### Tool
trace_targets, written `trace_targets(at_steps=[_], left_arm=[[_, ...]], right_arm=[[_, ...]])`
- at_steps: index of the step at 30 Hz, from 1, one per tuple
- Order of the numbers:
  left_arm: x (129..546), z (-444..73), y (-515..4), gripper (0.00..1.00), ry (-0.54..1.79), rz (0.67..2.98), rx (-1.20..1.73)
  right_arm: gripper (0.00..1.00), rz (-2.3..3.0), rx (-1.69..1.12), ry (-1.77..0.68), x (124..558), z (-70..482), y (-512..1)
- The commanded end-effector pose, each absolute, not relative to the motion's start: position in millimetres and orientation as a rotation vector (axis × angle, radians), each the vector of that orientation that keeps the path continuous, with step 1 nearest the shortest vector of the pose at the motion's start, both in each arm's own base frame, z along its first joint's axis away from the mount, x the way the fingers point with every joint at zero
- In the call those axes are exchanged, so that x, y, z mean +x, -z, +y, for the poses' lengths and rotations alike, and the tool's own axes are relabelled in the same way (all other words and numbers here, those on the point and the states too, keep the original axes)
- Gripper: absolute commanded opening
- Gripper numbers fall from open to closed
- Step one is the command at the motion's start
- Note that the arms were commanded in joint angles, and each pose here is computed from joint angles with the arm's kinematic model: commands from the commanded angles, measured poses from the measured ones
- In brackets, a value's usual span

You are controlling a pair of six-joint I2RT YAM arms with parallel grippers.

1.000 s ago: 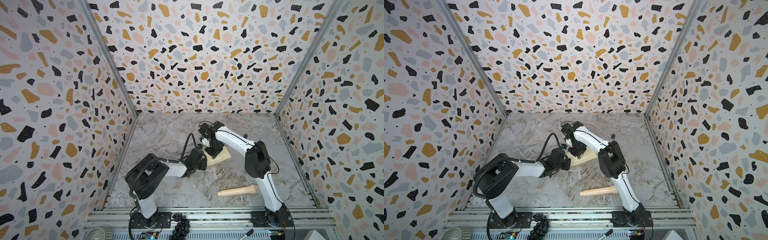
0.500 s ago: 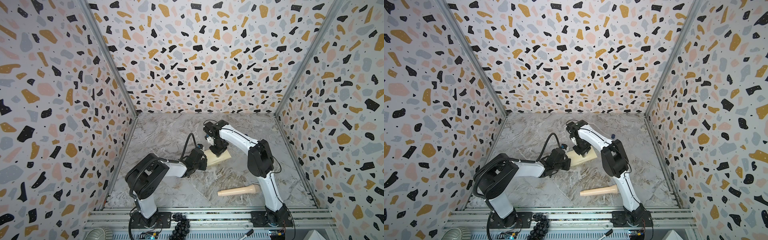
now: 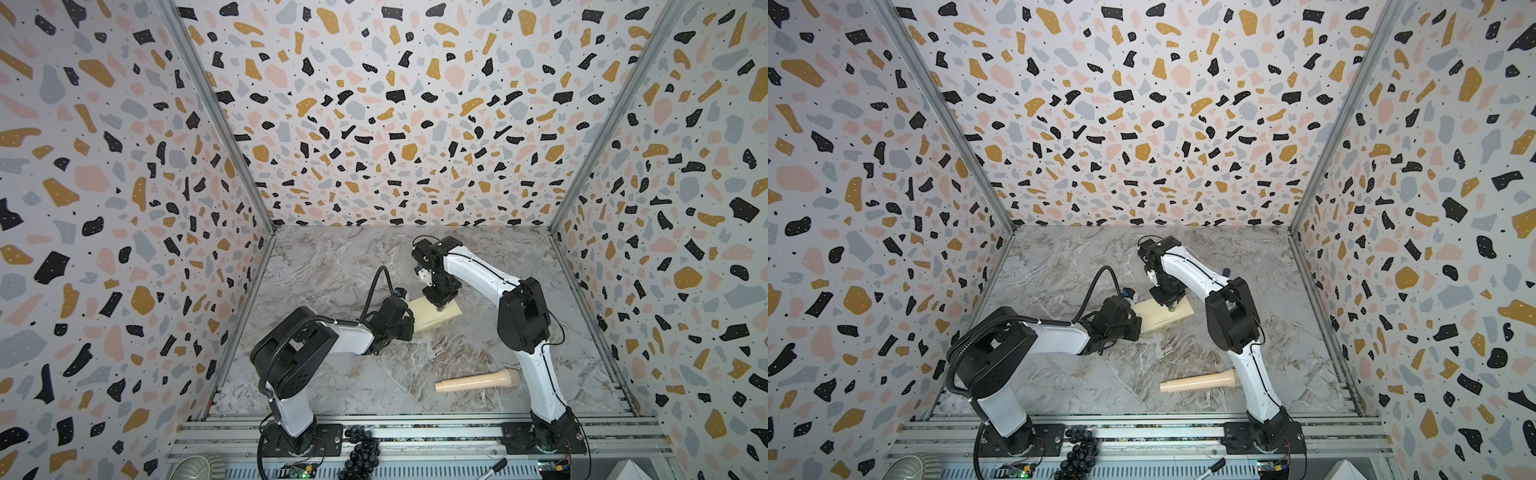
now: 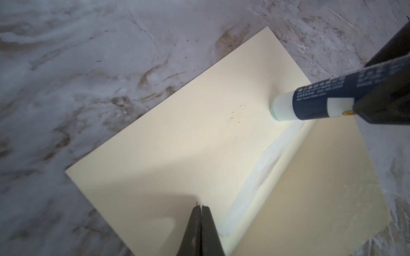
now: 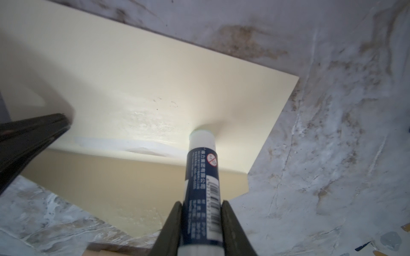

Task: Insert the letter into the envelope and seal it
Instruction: 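Lift the glue stick off the envelope flap with the right gripper, then raise the glue stick with the right gripper while the left gripper rises toward it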

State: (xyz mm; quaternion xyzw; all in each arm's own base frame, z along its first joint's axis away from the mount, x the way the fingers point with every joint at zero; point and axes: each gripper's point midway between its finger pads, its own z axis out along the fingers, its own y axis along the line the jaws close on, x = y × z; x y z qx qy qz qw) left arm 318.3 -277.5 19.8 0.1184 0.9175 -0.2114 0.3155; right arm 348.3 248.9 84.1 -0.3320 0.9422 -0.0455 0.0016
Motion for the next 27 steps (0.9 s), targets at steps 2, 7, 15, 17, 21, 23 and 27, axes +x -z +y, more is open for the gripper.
trace_targets(at_steps=[2,7,15,17,21,23,27], left_arm=[[293.1,-241.0,22.9,0.0,0.363,2.597,0.328],[291.7,-238.4,26.9,0.0,0.338,2.615,0.326],[299.2,-239.8,10.9,0.0,0.325,2.584,0.324],[304.9,-244.9,-3.3,0.0,0.347,2.549,0.328],[323.2,-255.8,-49.0,0.0,0.388,2.437,0.313],[334.5,-263.1,-82.9,0.01,0.418,2.361,0.302],[347.7,-273.4,-150.1,0.2,0.498,2.205,0.277]], right_arm=[[0.0,2.728,-0.983,-0.067,362.3,271.0,-166.2],[0.0,2.592,-0.97,-0.171,361.1,276.5,-207.2],[0.0,2.331,-0.906,-0.308,357.0,274.1,-269.8],[0.0,2.256,-0.891,-0.337,354.3,272.5,-285.1],[0.0,2.097,-0.84,-0.376,347.2,264.6,-310.0],[0.0,2.013,-0.804,-0.397,342.6,259.2,-322.1],[0.0,1.856,-0.732,-0.449,332.6,249.6,-345.8]])
